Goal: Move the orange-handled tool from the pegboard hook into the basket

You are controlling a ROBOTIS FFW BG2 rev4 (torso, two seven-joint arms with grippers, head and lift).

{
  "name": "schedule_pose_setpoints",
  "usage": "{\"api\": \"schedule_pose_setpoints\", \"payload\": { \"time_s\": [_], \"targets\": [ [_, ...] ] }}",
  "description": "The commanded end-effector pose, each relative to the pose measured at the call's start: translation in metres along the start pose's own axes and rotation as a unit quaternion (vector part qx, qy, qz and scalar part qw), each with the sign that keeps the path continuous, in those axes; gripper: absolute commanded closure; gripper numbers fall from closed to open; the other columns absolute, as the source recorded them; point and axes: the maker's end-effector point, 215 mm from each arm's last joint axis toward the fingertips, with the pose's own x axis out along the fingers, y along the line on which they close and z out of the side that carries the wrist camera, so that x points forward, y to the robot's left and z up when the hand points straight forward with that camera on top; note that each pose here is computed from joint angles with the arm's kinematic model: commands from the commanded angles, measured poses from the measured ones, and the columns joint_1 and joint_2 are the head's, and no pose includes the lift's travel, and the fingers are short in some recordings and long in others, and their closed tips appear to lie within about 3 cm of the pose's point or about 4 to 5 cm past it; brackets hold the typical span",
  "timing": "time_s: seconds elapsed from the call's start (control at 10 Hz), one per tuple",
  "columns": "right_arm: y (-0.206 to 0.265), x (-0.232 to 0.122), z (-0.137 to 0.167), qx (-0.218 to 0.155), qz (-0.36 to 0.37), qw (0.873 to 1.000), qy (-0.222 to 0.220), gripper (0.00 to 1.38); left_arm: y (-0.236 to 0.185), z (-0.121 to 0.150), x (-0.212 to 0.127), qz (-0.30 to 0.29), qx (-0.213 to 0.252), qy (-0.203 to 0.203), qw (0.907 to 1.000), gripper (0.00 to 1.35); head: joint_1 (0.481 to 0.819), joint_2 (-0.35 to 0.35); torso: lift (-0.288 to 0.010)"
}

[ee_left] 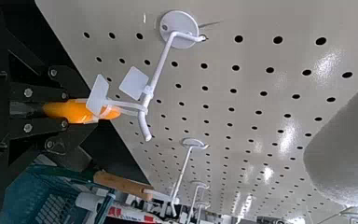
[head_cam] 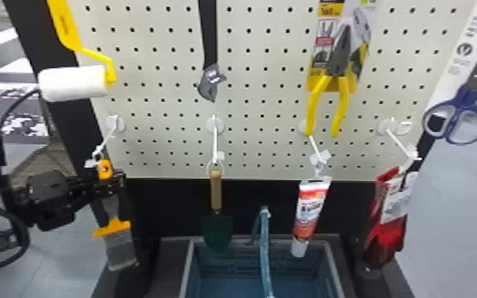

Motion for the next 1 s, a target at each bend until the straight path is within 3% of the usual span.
{"api": "schedule_pose_setpoints", "payload": {
  "time_s": [0.0, 0.9],
  "targets": [
    [0.0, 0.0, 0.0, 0.002, -0.001, 1.0, 0.0, 0.5, -0.001, 0.001, 0.0, 0.0, 0.001, -0.001, 1.0, 1.18, 0.549, 0.0, -0.1],
    [0.001, 0.002, -0.004, 0.003, -0.001, 1.0, 0.004, 0.5, -0.024, 0.013, -0.01, 0.008, 0.009, -0.012, 0.9999, 1.18, 0.549, 0.0, -0.1]
  ]
}}
